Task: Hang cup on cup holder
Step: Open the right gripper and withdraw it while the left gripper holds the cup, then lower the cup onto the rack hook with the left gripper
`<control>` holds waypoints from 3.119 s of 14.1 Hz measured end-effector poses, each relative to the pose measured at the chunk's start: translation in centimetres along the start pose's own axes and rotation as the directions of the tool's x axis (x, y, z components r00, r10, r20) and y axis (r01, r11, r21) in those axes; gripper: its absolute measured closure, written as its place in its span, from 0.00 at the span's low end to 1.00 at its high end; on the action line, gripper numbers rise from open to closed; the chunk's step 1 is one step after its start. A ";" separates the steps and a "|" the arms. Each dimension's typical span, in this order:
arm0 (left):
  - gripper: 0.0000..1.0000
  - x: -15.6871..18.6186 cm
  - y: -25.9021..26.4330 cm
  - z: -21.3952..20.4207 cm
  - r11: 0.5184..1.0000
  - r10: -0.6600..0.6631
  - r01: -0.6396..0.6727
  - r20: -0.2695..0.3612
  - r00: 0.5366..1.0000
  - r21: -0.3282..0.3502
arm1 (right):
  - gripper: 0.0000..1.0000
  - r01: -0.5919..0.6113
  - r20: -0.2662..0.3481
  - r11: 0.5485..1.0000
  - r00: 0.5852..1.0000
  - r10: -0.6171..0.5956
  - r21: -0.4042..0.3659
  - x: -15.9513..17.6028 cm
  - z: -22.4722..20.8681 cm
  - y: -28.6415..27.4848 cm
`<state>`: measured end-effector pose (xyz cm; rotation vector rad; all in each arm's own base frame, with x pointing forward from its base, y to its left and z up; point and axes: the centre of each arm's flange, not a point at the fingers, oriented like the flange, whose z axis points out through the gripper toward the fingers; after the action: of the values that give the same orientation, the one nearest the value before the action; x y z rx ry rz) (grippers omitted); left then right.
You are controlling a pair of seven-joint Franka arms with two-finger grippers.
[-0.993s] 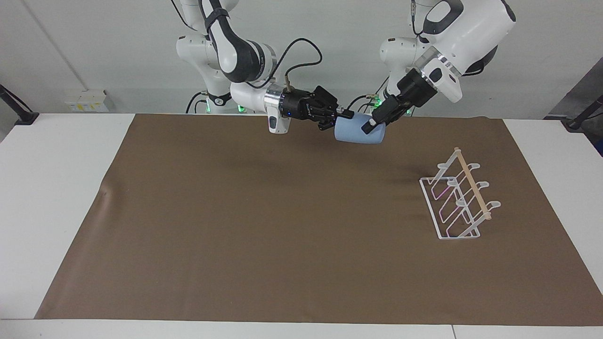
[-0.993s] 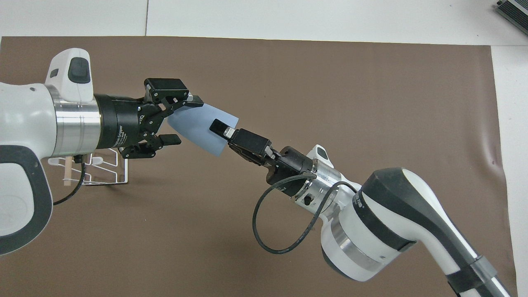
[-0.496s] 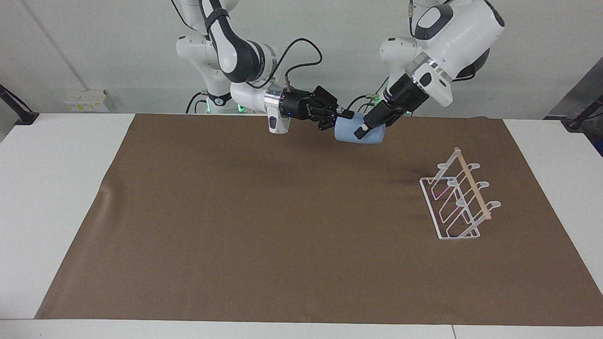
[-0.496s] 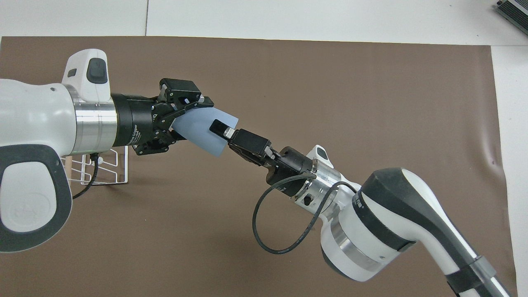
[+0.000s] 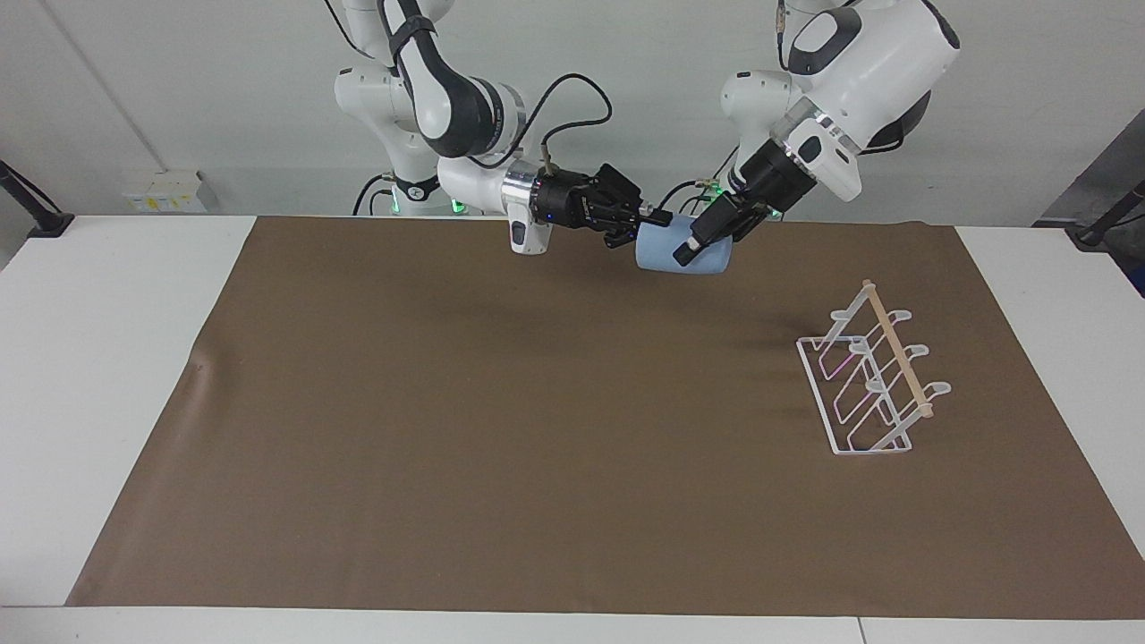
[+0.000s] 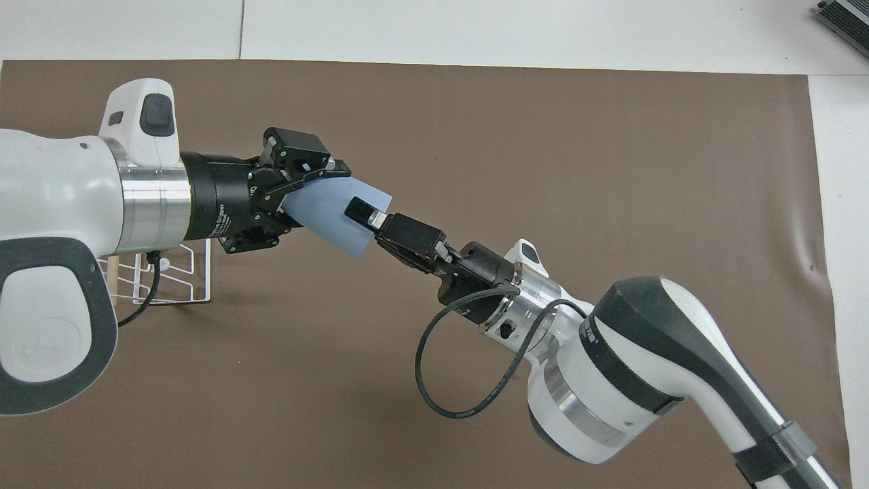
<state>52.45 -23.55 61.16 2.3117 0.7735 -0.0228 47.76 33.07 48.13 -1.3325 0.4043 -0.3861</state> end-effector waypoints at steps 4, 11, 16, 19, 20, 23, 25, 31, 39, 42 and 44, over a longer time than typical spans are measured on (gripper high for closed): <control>0.24 0.0 0.0 0.0 1.000 0.000 0.000 0.000 1.000 0.000 | 0.45 0.000 -0.024 0.999 1.000 -0.001 -0.044 -0.1 -0.3 0.4; 0.24 1.0 -0.5 -0.3 1.000 0.006 -0.006 -0.029 1.000 0.019 | 0.00 0.111 -0.041 0.980 0.992 -0.120 -0.164 0.5 0.0 -1.5; 0.24 3.6 -1.9 -1.7 0.994 0.050 -0.036 -0.136 0.989 0.107 | 0.00 0.264 0.001 0.909 0.961 -0.278 -0.322 1.0 -0.8 -1.7; 0.24 6.2 -2.8 -3.2 0.973 0.137 -0.086 -0.240 0.961 0.213 | 0.00 0.435 0.081 0.784 0.890 -0.448 -0.442 1.3 -1.2 -2.5; 0.24 6.7 -2.9 -3.5 0.963 0.180 -0.116 -0.257 0.949 0.244 | 0.00 0.479 0.111 0.750 0.867 -0.486 -0.455 1.3 -1.1 -2.7; 0.24 8.8 -3.8 -4.8 0.913 0.338 -0.258 -0.231 0.912 0.315 | 0.00 0.635 0.243 0.621 0.762 -0.600 -0.459 2.1 -0.9 -3.4; 0.24 10.0 -4.7 -5.7 0.876 0.419 -0.336 -0.205 0.884 0.345 | 0.00 0.732 0.336 0.510 0.669 -0.662 -0.452 3.3 -0.9 -3.8; 0.24 12.8 -5.9 -6.5 0.705 0.671 -0.570 -0.137 0.729 0.422 | 0.00 0.904 0.556 0.138 0.363 -0.748 -0.404 9.0 -2.9 -6.1; 0.24 18.3 -11.0 -5.5 0.550 0.819 -0.646 -0.192 0.540 0.529 | 0.00 0.972 0.935 -0.236 -0.070 -0.347 -0.015 16.2 -7.2 -10.8; 0.24 18.7 -12.7 -4.1 0.537 0.830 -0.646 -0.206 0.518 0.542 | 0.00 0.974 0.984 -0.206 -0.123 -0.129 0.095 16.3 -8.7 -12.8; 0.24 18.8 -13.5 -3.3 0.526 0.838 -0.647 -0.207 0.505 0.551 | 0.00 0.980 0.992 -0.161 -0.124 -0.018 0.119 16.3 -10.0 -12.4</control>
<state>60.03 -3.76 51.33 2.9212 -0.1945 0.8825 56.47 14.14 57.43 -2.5977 -1.6966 -0.3816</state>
